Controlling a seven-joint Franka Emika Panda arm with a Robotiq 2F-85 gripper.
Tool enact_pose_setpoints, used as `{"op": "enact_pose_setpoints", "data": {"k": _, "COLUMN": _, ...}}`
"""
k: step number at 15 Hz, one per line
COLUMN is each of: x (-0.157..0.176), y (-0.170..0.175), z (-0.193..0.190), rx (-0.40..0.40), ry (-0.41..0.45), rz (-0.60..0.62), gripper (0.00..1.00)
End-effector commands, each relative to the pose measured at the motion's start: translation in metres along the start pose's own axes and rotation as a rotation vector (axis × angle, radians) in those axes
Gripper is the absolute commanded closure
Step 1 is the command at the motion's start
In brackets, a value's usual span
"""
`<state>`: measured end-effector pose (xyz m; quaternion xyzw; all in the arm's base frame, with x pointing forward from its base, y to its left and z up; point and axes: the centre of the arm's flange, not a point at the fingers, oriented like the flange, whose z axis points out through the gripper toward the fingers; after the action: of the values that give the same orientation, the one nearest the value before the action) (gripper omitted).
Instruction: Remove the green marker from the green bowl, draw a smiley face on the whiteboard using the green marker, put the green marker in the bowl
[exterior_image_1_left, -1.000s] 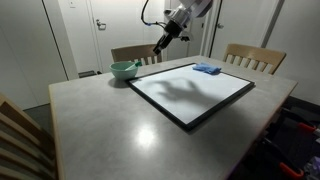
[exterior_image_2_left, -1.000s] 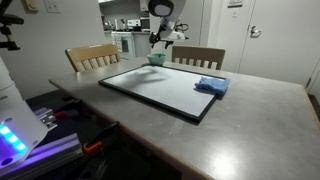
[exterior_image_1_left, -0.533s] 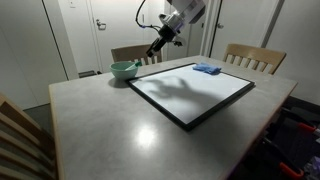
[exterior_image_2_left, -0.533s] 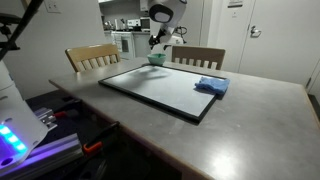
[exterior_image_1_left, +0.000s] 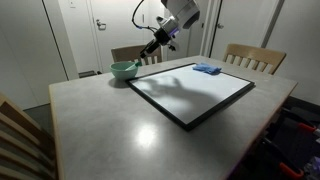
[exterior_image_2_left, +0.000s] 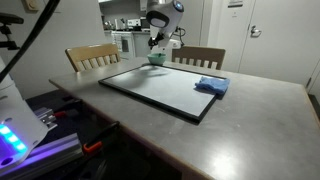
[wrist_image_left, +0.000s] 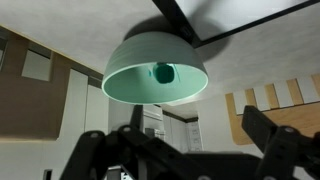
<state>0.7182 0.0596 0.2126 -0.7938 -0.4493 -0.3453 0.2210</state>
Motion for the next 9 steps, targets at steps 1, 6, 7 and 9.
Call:
{"op": "enact_pose_setpoints", "data": {"k": 1, "x": -0.006, "y": 0.002, "z": 0.007, "rx": -0.046, "ry": 0.065, "rz": -0.013, "gripper": 0.00}}
{"op": "enact_pose_setpoints", "data": {"k": 6, "x": -0.012, "y": -0.003, "z": 0.015, "rx": -0.045, "ry": 0.120, "rz": -0.004, "gripper": 0.00}}
{"op": "enact_pose_setpoints", "data": {"k": 7, "x": -0.013, "y": -0.003, "z": 0.016, "rx": -0.043, "ry": 0.130, "rz": -0.002, "gripper": 0.00}}
{"op": "enact_pose_setpoints", "data": {"k": 9, "x": -0.016, "y": -0.004, "z": 0.022, "rx": -0.034, "ry": 0.146, "rz": 0.006, "gripper": 0.00}}
